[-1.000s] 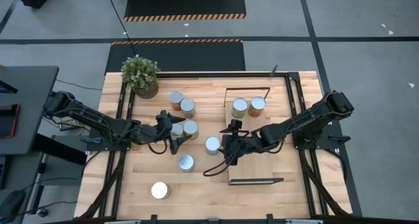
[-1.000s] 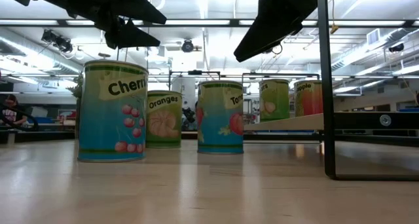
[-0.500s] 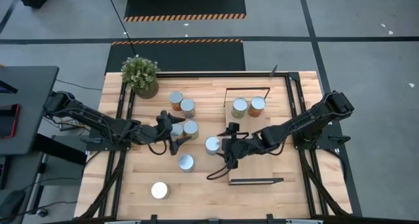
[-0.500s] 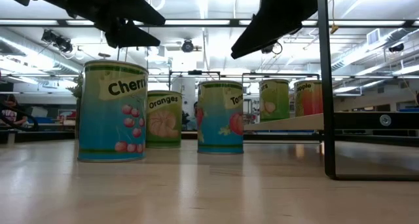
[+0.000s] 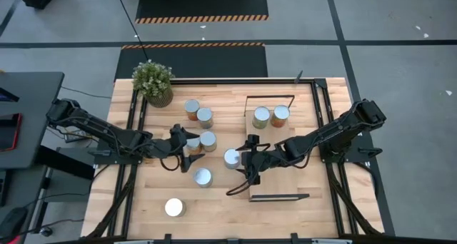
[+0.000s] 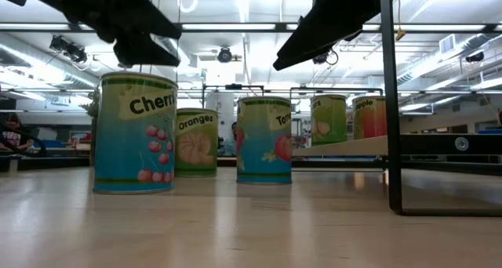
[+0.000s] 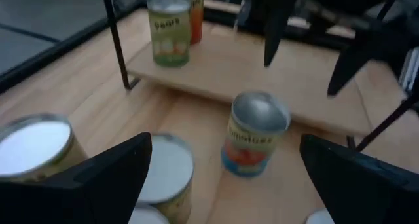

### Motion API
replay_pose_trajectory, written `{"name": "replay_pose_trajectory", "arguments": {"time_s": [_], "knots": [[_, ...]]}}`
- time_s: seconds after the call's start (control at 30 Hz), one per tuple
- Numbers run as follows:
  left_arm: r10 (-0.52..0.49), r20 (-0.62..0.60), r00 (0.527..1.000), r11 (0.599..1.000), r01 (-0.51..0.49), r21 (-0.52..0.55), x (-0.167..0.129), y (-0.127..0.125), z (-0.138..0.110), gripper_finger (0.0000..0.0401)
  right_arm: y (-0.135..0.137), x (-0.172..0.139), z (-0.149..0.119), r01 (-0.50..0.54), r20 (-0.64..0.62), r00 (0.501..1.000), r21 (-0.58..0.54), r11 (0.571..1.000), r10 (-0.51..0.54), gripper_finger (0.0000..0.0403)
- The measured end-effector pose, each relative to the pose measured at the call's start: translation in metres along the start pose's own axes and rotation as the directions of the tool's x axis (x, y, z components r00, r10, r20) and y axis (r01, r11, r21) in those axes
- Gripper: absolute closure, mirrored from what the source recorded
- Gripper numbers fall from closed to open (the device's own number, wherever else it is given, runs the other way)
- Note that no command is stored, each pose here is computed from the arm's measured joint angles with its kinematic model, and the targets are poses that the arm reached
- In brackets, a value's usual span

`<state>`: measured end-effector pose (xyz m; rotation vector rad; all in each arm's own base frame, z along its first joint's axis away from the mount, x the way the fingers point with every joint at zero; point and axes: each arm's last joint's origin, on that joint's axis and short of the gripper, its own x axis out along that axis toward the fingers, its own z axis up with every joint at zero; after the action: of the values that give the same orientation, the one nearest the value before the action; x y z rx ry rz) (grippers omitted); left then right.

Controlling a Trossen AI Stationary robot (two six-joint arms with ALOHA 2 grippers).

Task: Pick and place cans onto a shelf
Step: Put the canned tomatoes on the shelf

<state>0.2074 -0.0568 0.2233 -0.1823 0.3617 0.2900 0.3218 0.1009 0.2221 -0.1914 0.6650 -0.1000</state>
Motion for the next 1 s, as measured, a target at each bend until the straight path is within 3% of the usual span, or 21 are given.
{"name": "replay_pose_trajectory", "arguments": {"time_s": [0.4,0.63,0.87,1.0], "knots": [[0.112,0.117,0.987,0.992,-0.118,0.043,0.004,0.008,0.013,0.0005,-0.028,0.009,0.007,0.026,-0.007,1.000,0.077,0.997,-0.026,0.0039],[0.107,0.120,0.987,0.990,-0.117,0.084,0.004,0.007,0.013,0.0005,-0.038,0.009,0.021,0.041,0.023,0.999,0.063,0.997,-0.043,0.0039],[0.046,0.170,0.984,0.985,-0.073,0.154,-0.002,-0.003,0.016,0.0005,-0.037,0.013,0.019,0.039,0.008,0.999,0.075,0.996,-0.039,0.0039],[0.066,0.190,0.979,0.980,-0.100,0.173,-0.002,-0.003,0.017,0.0005,-0.037,0.012,0.019,0.044,0.003,0.999,0.087,0.995,-0.044,0.0039]]}}
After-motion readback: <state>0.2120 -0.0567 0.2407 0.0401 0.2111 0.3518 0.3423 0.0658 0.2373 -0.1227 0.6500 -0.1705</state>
